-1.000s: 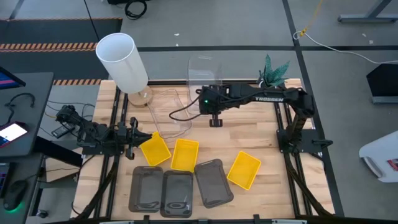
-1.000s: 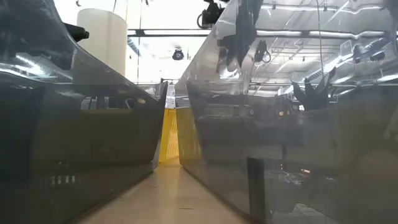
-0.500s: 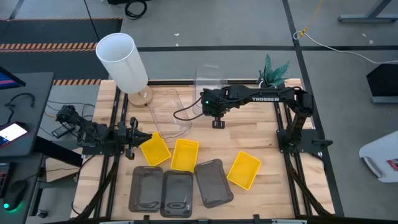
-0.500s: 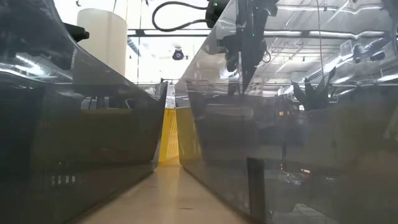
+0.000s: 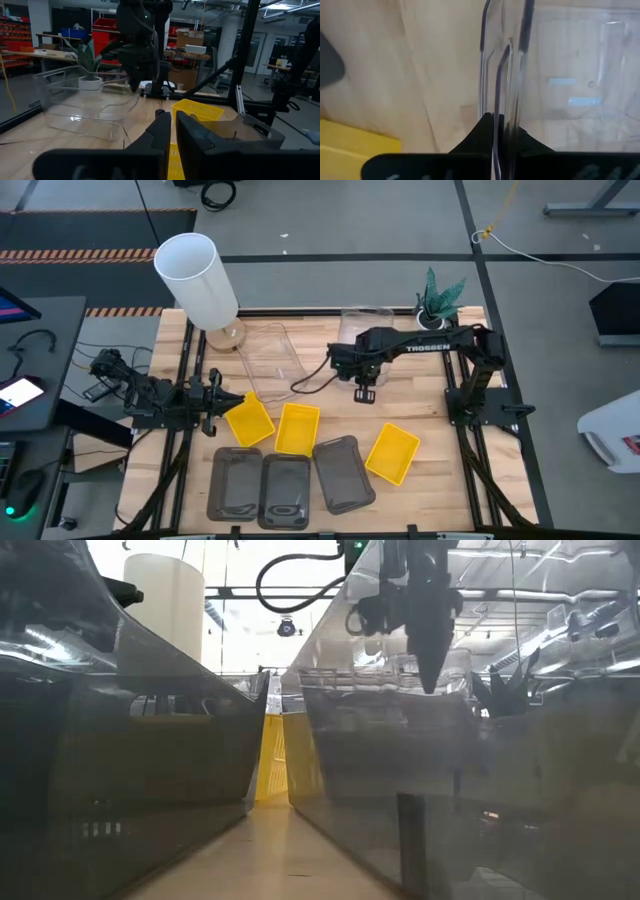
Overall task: Stack baskets by color
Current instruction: Stack the bottom transparent bin on top of the top transparent bin
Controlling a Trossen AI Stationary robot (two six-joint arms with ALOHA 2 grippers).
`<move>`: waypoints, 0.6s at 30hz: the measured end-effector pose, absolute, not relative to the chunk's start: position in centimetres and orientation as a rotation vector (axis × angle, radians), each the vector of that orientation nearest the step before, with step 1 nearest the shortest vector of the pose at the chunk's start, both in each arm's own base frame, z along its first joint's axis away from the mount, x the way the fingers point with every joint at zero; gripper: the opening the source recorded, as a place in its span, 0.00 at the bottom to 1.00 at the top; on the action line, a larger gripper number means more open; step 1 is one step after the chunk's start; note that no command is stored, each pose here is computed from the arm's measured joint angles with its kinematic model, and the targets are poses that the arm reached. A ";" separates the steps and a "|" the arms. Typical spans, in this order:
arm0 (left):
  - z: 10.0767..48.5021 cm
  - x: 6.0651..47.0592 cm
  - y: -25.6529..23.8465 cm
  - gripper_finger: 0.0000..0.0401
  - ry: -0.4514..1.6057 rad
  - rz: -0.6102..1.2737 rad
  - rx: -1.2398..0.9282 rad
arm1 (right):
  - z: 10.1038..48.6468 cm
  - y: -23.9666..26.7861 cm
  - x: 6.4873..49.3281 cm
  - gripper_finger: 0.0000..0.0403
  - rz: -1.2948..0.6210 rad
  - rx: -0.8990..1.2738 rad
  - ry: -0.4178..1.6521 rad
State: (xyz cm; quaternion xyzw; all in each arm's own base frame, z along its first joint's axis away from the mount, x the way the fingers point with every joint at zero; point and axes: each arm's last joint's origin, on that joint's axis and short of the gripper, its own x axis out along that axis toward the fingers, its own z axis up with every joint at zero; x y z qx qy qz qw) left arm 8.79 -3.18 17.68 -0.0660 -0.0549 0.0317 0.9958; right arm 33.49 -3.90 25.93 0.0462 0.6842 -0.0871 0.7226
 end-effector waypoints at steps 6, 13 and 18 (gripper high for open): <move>17.7 8.8 -3.2 0.07 -0.110 0.064 -0.132 | 25.9 -3.5 33.4 0.05 -0.204 0.120 1.518; 17.7 8.8 -3.2 0.07 -0.110 0.064 -0.132 | 25.9 -3.4 33.5 0.05 -0.205 0.125 1.518; 17.7 8.8 -3.2 0.09 -0.110 0.064 -0.132 | 26.0 -3.3 33.4 0.12 -0.204 0.126 1.523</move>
